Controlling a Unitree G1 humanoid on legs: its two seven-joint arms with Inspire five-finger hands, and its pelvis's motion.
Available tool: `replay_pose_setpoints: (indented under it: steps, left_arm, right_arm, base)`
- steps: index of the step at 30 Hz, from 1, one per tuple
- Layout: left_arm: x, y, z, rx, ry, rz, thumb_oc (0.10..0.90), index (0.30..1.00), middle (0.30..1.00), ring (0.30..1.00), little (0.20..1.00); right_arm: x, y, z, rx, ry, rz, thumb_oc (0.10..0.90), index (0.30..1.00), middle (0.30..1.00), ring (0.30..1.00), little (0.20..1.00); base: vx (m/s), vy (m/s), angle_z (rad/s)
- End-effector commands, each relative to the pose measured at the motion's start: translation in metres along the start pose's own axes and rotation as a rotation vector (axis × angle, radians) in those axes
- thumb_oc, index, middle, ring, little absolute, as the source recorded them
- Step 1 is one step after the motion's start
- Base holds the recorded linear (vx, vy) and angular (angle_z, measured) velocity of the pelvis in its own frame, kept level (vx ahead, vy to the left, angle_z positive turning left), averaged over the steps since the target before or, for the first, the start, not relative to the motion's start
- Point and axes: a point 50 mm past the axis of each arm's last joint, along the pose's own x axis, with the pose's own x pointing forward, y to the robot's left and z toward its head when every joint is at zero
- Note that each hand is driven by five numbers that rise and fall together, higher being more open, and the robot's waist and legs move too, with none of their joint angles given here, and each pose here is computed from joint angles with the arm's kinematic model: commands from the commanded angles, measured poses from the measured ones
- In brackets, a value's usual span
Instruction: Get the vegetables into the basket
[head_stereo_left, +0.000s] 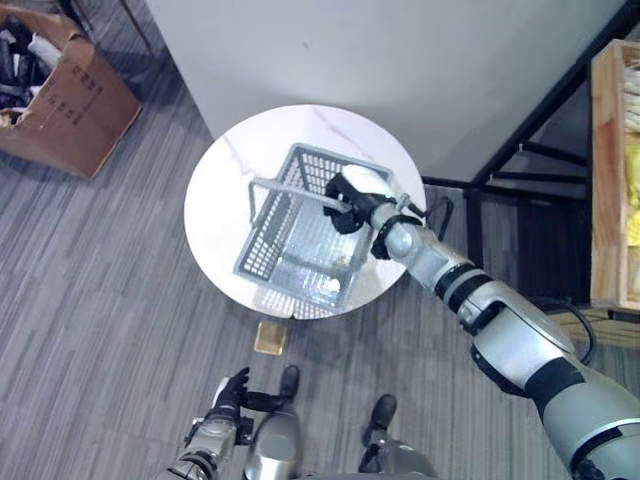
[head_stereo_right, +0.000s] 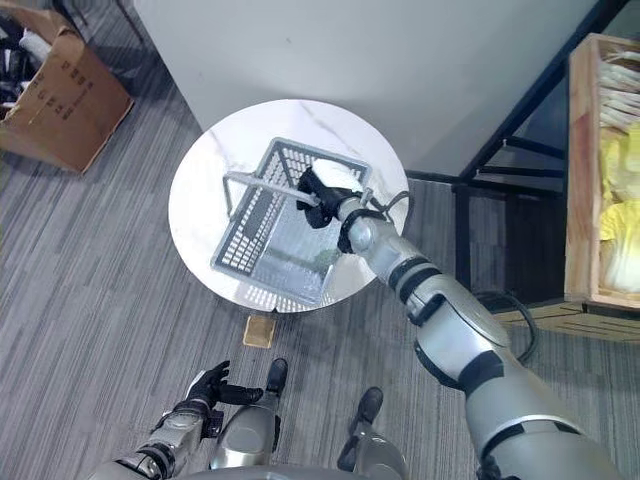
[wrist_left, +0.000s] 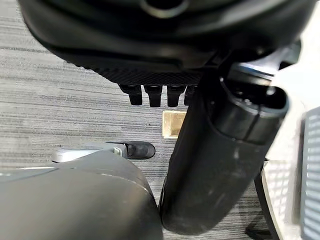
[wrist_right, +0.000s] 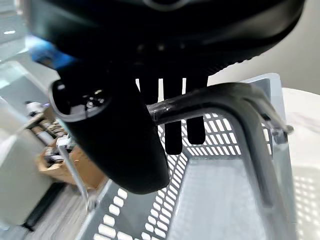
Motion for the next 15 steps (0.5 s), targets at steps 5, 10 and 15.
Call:
replay_pose_setpoints:
  steps: [5,10,15]
  left_arm:
    - [-0.008,0.006,-0.038,0.095,0.137,-0.006,0.9,1.0,1.0,1.0,1.0]
    - [-0.012,0.004,-0.052,0.078,0.196,-0.005,0.9,1.0,1.0,1.0,1.0]
    - [-0.017,0.005,-0.064,0.063,0.242,0.019,0.9,1.0,1.0,1.0,1.0]
  right_arm:
    - [-0.007,-0.053,0.091,0.061,-0.485,-0.117,0.4,0.3,0.3,0.3,0.3]
    - [-0.027,-0.053,0.095,0.206,-0.555,-0.079,0.4,0.3,0.3,0.3,0.3]
    - [-0.047,-0.056,0.086,0.207,-0.574,-0.073,0.4,0.3,0.3,0.3,0.3]
  base:
    - [0.0,-0.029,-0.24]
    - [0.02,-0.013,-0.29]
    - [0.02,-0.02,-0.17]
